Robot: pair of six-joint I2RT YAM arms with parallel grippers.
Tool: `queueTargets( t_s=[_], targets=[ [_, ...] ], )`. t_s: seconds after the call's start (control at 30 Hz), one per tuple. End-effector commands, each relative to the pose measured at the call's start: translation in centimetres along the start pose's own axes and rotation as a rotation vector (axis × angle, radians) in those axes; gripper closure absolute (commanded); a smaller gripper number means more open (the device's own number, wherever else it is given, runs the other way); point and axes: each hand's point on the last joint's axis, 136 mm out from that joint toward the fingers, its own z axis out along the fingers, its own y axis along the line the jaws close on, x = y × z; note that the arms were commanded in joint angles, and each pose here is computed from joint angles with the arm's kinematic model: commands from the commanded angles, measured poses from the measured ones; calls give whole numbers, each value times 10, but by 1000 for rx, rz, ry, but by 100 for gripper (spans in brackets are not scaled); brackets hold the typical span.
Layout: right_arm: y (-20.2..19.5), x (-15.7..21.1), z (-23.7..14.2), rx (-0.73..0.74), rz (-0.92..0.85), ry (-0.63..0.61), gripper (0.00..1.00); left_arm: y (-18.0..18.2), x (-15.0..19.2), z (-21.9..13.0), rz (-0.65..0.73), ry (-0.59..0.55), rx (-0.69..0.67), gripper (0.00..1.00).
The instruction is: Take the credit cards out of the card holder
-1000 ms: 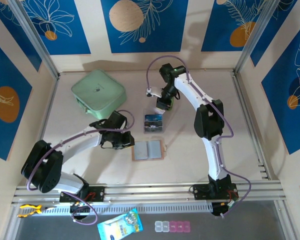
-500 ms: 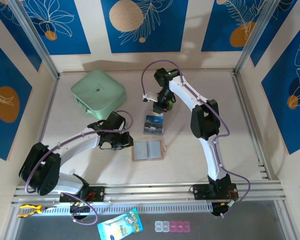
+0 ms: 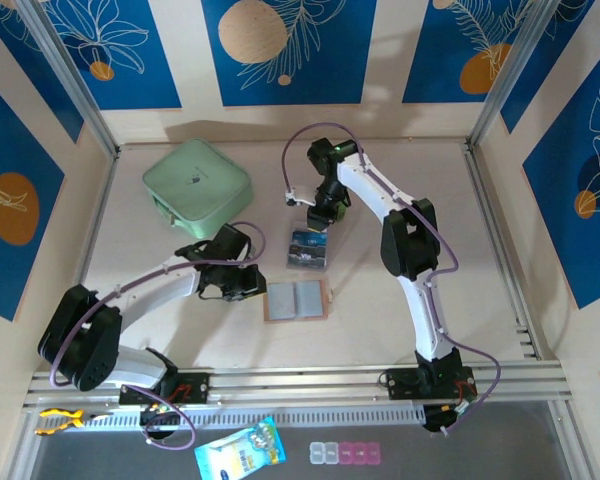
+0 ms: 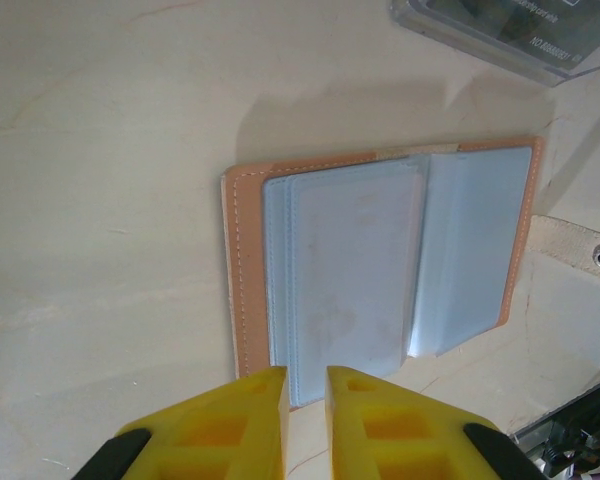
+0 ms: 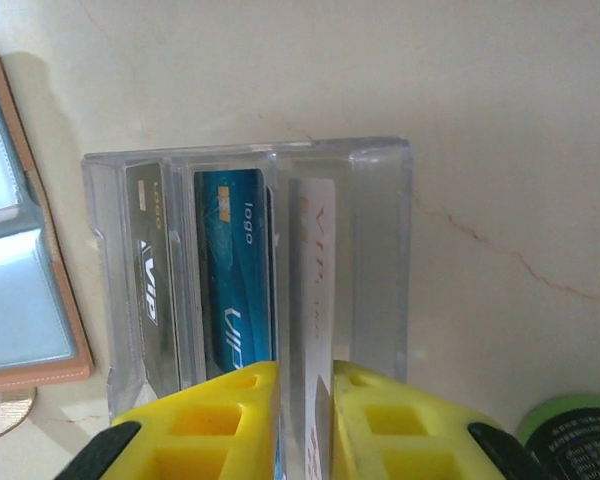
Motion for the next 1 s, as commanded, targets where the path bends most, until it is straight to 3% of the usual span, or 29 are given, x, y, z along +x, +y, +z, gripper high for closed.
queueTargets(
  t_s=[0.0, 0.23, 0.47, 0.67, 0.97],
  targets=[
    [-2, -7, -32, 85, 21, -41, 80, 5, 0, -1, -16, -2, -3, 83],
    [-9, -8, -38, 149, 53, -69, 82, 3, -1, 1, -17, -2, 7, 83],
    [-25, -14, -35, 213, 114, -103, 94, 3, 1, 4, -19, 6, 18, 83],
    [-30, -16, -34, 259, 181, -106, 96, 3, 1, 3, -21, 3, 23, 83],
    [29, -3, -45, 187, 406, -208, 90, 3, 3, 8, -21, 7, 37, 83]
  ],
)
